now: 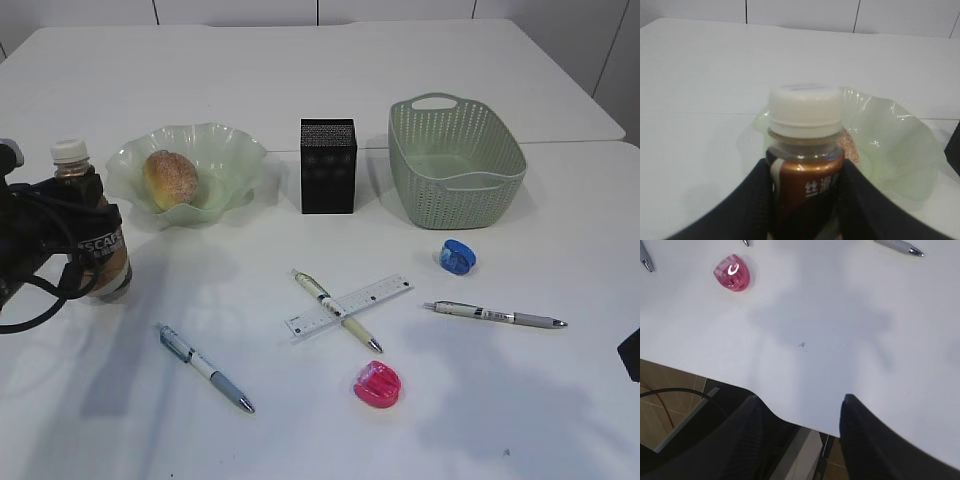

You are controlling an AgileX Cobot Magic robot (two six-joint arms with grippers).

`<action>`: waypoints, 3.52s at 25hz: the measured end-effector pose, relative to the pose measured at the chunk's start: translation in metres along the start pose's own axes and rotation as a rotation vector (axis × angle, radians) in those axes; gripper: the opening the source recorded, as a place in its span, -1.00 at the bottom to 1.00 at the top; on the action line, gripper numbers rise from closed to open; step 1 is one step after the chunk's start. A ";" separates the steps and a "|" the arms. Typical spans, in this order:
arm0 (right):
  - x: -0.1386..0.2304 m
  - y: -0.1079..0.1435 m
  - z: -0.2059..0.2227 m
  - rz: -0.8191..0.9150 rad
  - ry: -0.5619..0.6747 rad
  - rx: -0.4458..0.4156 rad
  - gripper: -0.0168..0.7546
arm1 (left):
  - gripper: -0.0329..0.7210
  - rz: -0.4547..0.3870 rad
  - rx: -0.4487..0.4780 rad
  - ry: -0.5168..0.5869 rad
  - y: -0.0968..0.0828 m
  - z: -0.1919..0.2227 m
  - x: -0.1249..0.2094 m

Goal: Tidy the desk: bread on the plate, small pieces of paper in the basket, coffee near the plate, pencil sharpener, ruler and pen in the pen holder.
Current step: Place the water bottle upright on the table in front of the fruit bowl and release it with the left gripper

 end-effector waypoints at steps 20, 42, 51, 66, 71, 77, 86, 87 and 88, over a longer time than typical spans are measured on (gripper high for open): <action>0.000 0.000 0.000 -0.002 0.000 0.000 0.10 | -0.17 0.008 0.015 0.003 -0.002 0.000 0.000; 0.000 0.000 0.000 -0.002 0.000 0.000 0.10 | -0.05 0.024 0.042 0.020 -0.007 0.000 0.003; 0.000 0.000 0.000 -0.001 -0.002 -0.001 0.10 | -0.05 0.024 0.036 0.041 -0.006 0.000 0.007; 0.000 0.000 0.000 -0.003 -0.002 -0.001 0.10 | 0.10 0.027 0.041 0.044 -0.007 0.000 0.007; 0.000 0.000 0.000 -0.003 -0.002 -0.001 0.10 | 0.29 0.027 0.043 0.038 -0.007 0.001 0.006; 0.000 0.000 0.000 -0.005 -0.002 -0.001 0.10 | 0.44 0.026 0.049 0.020 -0.008 0.001 0.003; 0.000 0.000 0.000 -0.004 -0.003 -0.003 0.10 | 0.64 0.032 0.077 -0.016 -0.013 0.000 -0.003; 0.000 0.000 0.000 -0.004 -0.003 -0.003 0.10 | 0.64 0.036 0.084 -0.013 -0.014 0.000 -0.002; 0.000 0.000 0.000 -0.004 -0.003 -0.003 0.10 | 0.64 0.039 0.089 -0.012 -0.015 0.000 -0.002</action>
Point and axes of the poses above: a point on each arm's last joint axis where the gripper is mounted, z pointing out along that axis toward the gripper, y along the wrist's bending axis when the last joint is at zero, x = y × z, the point moved 7 cm from there along z, pointing out along that axis toward the gripper, and after that the axes turned 14 degrees about -z, right-handed, at the moved point
